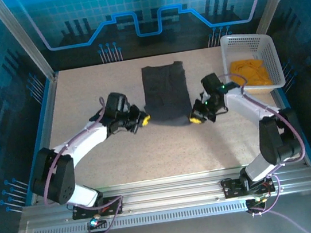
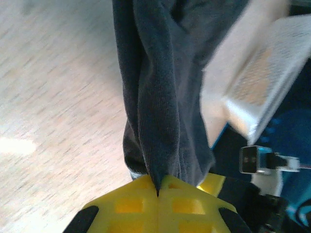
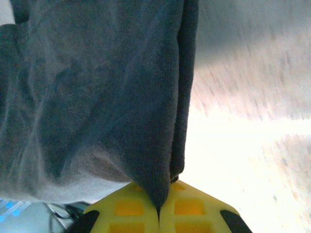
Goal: Fold and stack the t-shirts
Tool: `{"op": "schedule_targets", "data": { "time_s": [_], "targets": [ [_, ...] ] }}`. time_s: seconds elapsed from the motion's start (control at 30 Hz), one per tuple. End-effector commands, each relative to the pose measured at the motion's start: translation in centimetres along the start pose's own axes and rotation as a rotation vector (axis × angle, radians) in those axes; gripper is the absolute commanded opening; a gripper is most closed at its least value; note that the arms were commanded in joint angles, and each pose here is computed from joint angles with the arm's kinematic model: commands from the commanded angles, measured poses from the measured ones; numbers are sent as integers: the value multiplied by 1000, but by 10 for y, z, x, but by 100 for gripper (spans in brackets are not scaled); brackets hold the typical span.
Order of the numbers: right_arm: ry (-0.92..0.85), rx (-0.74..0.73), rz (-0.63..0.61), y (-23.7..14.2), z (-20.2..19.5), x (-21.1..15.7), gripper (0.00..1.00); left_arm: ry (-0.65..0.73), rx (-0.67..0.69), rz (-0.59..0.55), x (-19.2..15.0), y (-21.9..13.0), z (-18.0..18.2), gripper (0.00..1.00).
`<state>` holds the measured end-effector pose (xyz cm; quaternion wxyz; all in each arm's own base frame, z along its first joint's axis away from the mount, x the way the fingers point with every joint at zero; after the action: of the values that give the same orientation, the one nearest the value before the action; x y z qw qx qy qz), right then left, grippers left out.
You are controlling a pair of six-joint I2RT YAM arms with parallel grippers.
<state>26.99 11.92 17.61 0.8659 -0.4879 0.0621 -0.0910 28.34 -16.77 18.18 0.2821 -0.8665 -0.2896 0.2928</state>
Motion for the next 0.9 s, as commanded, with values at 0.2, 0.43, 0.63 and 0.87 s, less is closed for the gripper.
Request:
{"op": "schedule_targets", "data": {
  "time_s": [0.2, 0.43, 0.63, 0.87],
  "targets": [
    [64, -18, 245, 1, -31, -116, 0, 2, 240, 186, -71, -34, 98, 0],
    [64, -4, 111, -38, -10, -106, 0, 64, 90, 128, -78, -55, 53, 0],
    [35, 0, -11, -66, 25, -52, 0, 29, -50, 11, -50, -57, -2, 0],
    [57, 10, -103, -72, 54, 48, 0, -17, -173, -71, 21, -36, -81, 0]
  ]
}}
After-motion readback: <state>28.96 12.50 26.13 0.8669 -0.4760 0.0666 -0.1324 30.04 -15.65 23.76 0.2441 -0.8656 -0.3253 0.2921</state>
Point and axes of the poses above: each hand's point on the last joint's axis, 136 mm out from that joint toward the fingers, its own y axis out along the fingers, its own z axis along the line the jaws close on, x = y × z, the point moved 9 cm from there along -y, back along the fingers, and after that the axes turned 11 degrees about -y, right-handed, at the moved point
